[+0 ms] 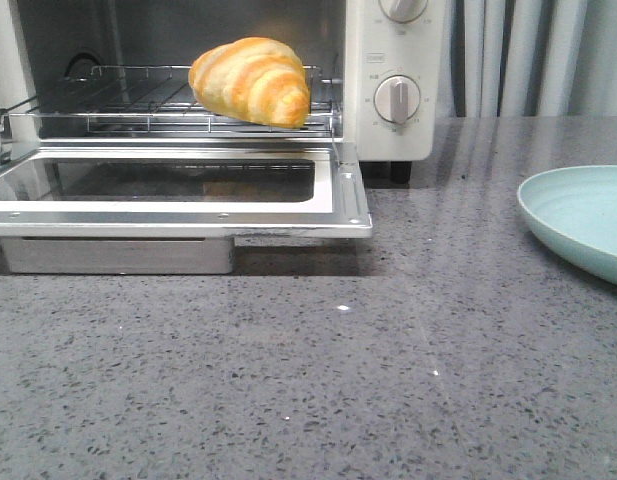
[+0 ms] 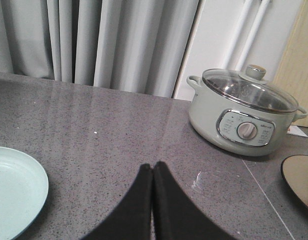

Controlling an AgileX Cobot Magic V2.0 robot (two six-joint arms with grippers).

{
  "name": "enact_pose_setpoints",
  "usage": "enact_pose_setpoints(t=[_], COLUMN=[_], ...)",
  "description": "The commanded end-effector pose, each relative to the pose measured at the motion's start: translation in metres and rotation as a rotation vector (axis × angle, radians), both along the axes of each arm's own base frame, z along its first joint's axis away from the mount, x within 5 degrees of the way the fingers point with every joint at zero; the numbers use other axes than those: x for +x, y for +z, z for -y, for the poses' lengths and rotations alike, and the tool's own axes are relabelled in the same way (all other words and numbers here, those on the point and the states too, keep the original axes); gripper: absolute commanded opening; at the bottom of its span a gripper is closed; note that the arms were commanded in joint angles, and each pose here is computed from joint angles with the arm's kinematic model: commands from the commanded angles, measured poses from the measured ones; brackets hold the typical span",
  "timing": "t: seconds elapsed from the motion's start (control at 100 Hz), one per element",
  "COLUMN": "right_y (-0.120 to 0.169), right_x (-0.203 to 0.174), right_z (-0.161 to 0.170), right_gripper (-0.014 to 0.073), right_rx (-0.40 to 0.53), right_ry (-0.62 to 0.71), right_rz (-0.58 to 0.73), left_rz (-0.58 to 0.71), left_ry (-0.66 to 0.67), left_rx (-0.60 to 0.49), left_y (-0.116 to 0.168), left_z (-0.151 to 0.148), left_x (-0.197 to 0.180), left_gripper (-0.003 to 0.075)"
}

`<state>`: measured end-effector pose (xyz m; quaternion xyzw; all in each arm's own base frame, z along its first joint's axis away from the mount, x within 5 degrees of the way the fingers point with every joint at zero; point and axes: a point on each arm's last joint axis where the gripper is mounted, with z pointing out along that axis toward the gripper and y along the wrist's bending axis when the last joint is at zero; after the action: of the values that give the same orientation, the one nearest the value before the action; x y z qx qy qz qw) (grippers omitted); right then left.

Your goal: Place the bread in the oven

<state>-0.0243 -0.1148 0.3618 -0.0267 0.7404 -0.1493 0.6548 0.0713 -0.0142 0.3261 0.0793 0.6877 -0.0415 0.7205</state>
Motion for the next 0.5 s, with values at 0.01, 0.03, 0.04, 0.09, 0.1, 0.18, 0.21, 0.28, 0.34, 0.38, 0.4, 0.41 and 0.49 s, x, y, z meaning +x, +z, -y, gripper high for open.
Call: enact_pose_setpoints(t=[0.01,0.03,0.04,0.09,0.1,0.18,0.21,0.28,0.34,0.38,0.4,0.41,0.49], right_y=[0.0006,0.0006,0.0006,0.0006,0.0006,0.0006,0.0006,0.0006,0.0022,0.0031,0.0031,0.0031,0.0031], right_x=[-0.0066,-0.0066,-0.0066,-0.0066,-0.0066,-0.0066,-0.0066,-0.0066,-0.0065,-0.0067,-0.0067,-0.0067,-0.0057], right_z=[0.0082,0.0082,0.0082,0.0082,0.0082,0.0082,0.0082,0.0082,0.0083,0.0093,0.0095,0.0095,0.005], right_gripper=[-0.0055,-0.0055,-0.0055,-0.0055,-0.0055,-0.0055,-0.0055,-0.0055,-0.0055,-0.0055,-0.0055,-0.0055,-0.0055], right_rx=[0.002,0.002,0.002,0.002,0.002,0.002,0.002,0.002,-0.004,-0.011,-0.012,-0.012,0.032], right_ry=[-0.044,-0.044,-0.044,-0.044,-0.044,-0.044,-0.044,-0.044,-0.044,-0.055,-0.057,-0.057,-0.01], right_rz=[0.021,0.021,0.021,0.021,0.021,0.021,0.021,0.021,0.038,0.046,0.047,0.047,0.055], left_rz=[0.075,0.075,0.075,0.075,0.075,0.075,0.075,0.075,0.075,0.075,0.075,0.075,0.075], left_ry=[0.028,0.028,0.028,0.028,0.028,0.028,0.028,0.028,0.028,0.028,0.028,0.028,0.028], left_rx=[-0.029,-0.029,-0.029,-0.029,-0.029,-0.029,-0.029,-0.029,-0.029,-0.029,-0.029,-0.029,-0.029], left_y=[0.0137,0.0137,0.0137,0.0137,0.0137,0.0137,0.0137,0.0137,0.0137,0.0137,0.0137,0.0137,0.0137], left_z=[-0.0027,-0.0027,-0.0027,-0.0027,-0.0027,-0.0027,-0.0027,-0.0027,-0.0027,-0.0027,-0.0027,-0.0027,-0.0027], left_x=[-0.0007,-0.0007,-0.0007,-0.0007,-0.0007,-0.0007,-0.0007,-0.0007,-0.0007,-0.0007,-0.0007,-0.0007,-0.0007], left_gripper=[-0.002,-0.002,-0.002,-0.002,-0.002,-0.002,-0.002,-0.002,-0.002,-0.002,-0.002,-0.002,-0.002])
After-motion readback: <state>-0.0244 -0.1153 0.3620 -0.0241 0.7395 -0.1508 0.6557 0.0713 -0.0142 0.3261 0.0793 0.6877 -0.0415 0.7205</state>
